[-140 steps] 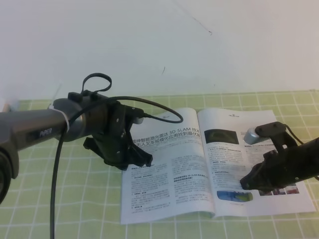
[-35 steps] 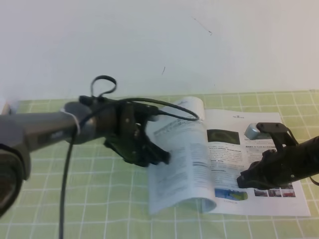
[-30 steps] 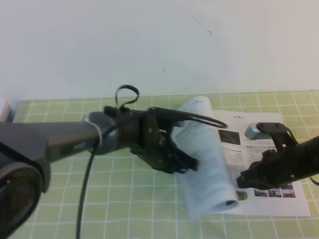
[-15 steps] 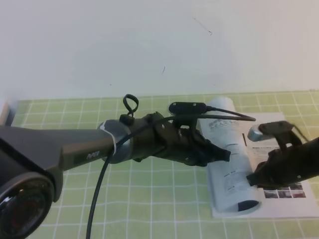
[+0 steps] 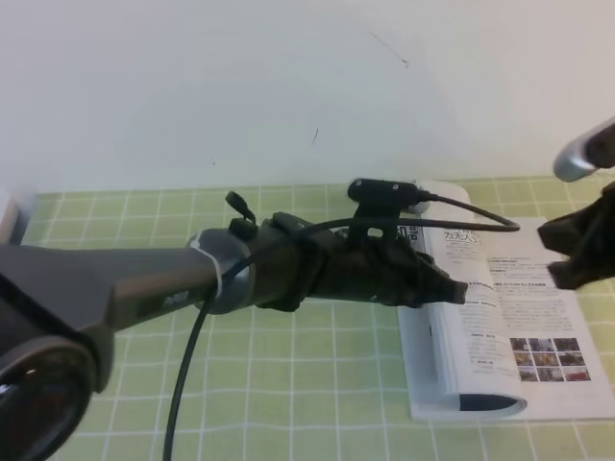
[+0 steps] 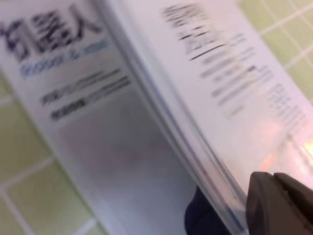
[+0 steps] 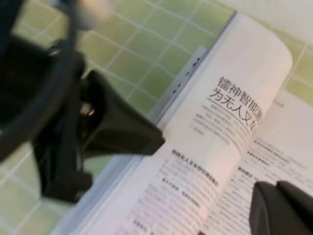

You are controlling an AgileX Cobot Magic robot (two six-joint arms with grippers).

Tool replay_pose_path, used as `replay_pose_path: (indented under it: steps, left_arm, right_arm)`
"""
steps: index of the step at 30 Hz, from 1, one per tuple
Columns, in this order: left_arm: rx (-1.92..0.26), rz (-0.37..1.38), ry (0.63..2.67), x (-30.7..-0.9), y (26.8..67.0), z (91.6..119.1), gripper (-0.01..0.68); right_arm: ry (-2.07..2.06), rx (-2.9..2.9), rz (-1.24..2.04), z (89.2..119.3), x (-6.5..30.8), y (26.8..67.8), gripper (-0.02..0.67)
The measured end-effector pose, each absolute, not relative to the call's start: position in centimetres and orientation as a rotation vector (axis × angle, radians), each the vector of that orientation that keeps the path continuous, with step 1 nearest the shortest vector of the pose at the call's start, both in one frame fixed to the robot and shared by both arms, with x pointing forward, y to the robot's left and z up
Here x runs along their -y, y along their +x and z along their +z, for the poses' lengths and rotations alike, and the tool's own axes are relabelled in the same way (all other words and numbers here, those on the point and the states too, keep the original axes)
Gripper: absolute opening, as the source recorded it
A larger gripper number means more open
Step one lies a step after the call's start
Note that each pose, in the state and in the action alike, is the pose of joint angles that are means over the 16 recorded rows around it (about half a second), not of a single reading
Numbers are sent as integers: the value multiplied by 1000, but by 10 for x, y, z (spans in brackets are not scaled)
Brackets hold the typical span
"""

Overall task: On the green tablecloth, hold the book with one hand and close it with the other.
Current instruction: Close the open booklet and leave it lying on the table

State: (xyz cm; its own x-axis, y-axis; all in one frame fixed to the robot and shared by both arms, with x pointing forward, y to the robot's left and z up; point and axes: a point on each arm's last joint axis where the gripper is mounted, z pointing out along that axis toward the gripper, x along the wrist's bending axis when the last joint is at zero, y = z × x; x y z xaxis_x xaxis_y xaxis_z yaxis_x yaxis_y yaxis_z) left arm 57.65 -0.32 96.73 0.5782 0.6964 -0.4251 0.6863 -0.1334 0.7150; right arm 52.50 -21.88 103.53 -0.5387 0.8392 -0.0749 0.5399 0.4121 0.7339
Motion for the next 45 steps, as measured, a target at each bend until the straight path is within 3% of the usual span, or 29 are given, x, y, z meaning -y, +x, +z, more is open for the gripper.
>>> replay_pose_path:
  steps: [11, 22, 33, 38, 45]
  left_arm:
    - [-871, 171, 1958, -33, 562, 1048, -3]
    - [-1041, 466, 2129, -112, 539, 1114, -3]
    - [-1100, 788, 1951, -181, 469, 1164, -3]
    - [-1022, 828, 1828, -204, 426, 1158, -3]
    - [-936, 854, 1721, -227, 380, 1129, -3]
  right_arm:
    - [933, -2187, 824, 1111, 242, 444, -4]
    - [1020, -2098, 754, 1139, 269, 364, -4]
    - [1103, -1928, 889, 1106, 282, 306, -4]
    - [1117, -1858, 957, 1077, 284, 295, -4]
    - [1148, -1830, 1005, 1044, 284, 292, -4]
